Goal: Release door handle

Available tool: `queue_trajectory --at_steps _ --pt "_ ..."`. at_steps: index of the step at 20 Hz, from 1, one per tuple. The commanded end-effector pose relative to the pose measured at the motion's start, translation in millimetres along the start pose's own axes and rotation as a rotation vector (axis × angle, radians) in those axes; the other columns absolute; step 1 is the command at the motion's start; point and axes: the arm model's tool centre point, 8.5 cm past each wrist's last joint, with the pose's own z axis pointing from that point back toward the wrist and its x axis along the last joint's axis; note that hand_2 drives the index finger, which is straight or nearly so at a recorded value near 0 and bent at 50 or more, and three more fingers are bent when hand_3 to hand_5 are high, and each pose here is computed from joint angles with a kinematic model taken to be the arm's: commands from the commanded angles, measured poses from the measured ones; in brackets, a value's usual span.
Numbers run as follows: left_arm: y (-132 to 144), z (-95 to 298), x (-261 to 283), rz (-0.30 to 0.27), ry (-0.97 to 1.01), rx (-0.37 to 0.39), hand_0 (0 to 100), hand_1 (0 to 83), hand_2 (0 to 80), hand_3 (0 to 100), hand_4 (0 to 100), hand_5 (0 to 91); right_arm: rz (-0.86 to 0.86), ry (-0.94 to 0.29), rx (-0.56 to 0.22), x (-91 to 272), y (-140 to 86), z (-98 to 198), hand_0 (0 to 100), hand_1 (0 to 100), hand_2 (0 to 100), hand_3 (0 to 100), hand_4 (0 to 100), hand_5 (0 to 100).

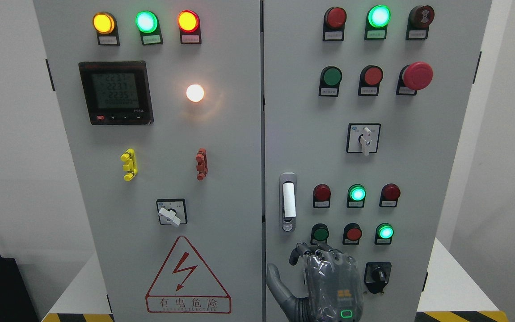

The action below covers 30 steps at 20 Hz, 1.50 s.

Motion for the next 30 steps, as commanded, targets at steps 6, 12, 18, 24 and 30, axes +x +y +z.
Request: queue_trajectory --at_steps 6,12,18,24,30 --pt "-2 0 17 0.014 -0.026 -0.003 12 38.9 0.0 0 0 0.0 0.047 0.029 0.004 1 -15 -20 37 3 100 100 100 98" --pt "-2 0 17 0.014 -0.026 -0.003 12 38.9 0.0 0 0 0.0 0.072 0.022 0.018 4 -18 -35 37 3 100 100 100 98" --pt "-2 0 17 0.014 -0.026 -0.003 12 38.9 0.0 0 0 0.0 0.1 0.032 0.033 4 -18 -49 38 4 100 100 100 98" --pt "-2 0 17 0.014 -0.026 -0.003 12 38.9 0.0 0 0 0.0 0.105 0.037 0.034 4 -19 -55 38 4 100 100 100 98" --pt "-2 0 17 0.014 -0.026 -0.003 12 38.9 0.0 0 0 0.0 0.106 0.056 0.045 3 -20 -58 37 6 100 100 100 98"
